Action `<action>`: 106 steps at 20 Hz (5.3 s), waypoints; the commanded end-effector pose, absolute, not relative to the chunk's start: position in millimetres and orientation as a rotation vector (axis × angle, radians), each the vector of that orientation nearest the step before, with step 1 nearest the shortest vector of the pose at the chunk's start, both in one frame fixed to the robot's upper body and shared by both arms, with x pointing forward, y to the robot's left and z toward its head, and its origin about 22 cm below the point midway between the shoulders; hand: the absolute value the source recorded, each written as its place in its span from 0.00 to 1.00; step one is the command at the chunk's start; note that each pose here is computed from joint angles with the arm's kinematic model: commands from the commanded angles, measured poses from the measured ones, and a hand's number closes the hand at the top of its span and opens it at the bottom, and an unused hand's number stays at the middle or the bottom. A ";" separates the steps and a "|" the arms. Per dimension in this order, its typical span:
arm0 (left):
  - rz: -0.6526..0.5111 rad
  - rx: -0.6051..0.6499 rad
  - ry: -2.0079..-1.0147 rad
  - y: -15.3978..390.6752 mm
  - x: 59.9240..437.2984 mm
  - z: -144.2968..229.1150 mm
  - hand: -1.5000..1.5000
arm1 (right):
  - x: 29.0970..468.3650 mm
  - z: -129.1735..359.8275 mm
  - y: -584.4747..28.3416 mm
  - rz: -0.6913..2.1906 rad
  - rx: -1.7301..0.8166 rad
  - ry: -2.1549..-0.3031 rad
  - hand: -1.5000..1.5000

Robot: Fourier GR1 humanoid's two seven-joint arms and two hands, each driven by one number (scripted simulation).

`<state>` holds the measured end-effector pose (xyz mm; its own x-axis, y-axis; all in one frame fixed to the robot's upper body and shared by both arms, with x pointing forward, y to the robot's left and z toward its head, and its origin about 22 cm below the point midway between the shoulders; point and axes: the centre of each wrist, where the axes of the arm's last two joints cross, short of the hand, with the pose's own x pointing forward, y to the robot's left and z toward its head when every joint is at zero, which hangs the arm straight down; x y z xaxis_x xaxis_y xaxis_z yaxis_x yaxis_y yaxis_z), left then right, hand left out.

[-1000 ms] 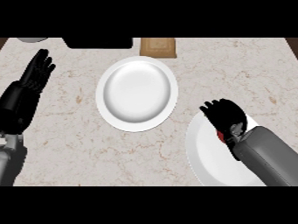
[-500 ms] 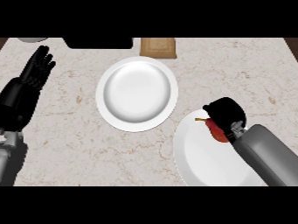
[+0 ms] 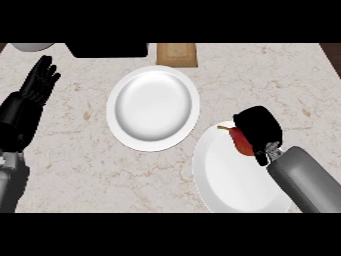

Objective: Pick the pear from the plate and place it in the plate

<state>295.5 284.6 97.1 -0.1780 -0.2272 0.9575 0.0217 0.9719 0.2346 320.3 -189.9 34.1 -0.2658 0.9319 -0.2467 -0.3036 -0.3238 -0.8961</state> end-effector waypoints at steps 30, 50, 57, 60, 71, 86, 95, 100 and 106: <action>-0.239 0.147 -1.759 291.1 286.6 91.0 0.50 | 222.1 198.6 -75.2 0.592 -0.993 -1.519 1.00; -0.270 0.105 -1.771 261.4 302.8 111.1 0.50 | 388.0 118.4 -13.8 0.626 -0.977 -1.345 1.00; -0.296 0.053 -1.781 258.7 318.7 115.8 0.50 | 393.1 87.3 -18.5 0.492 -0.932 -1.270 0.00; -0.301 0.074 -1.796 247.1 319.3 119.3 0.50 | 399.4 81.4 -29.0 0.457 -0.836 -1.311 0.00; -0.300 0.069 -1.783 260.6 314.1 114.7 0.50 | 404.1 101.9 -27.0 0.097 -0.709 -1.576 0.00; -0.238 0.133 -1.751 295.3 295.6 117.1 0.50 | 371.6 71.4 -105.3 -0.104 -0.562 -1.657 0.00; -0.208 0.146 -1.726 290.8 285.8 86.7 0.50 | 297.8 72.6 -176.4 -0.032 -0.564 -1.660 0.00; -0.234 0.153 -1.735 289.0 293.8 93.5 0.50 | 263.5 57.7 -214.5 -0.051 -0.565 -1.661 0.00; -0.235 0.137 -1.755 279.0 296.4 90.9 0.50 | 262.7 44.8 -239.2 -0.012 -0.667 -1.667 0.00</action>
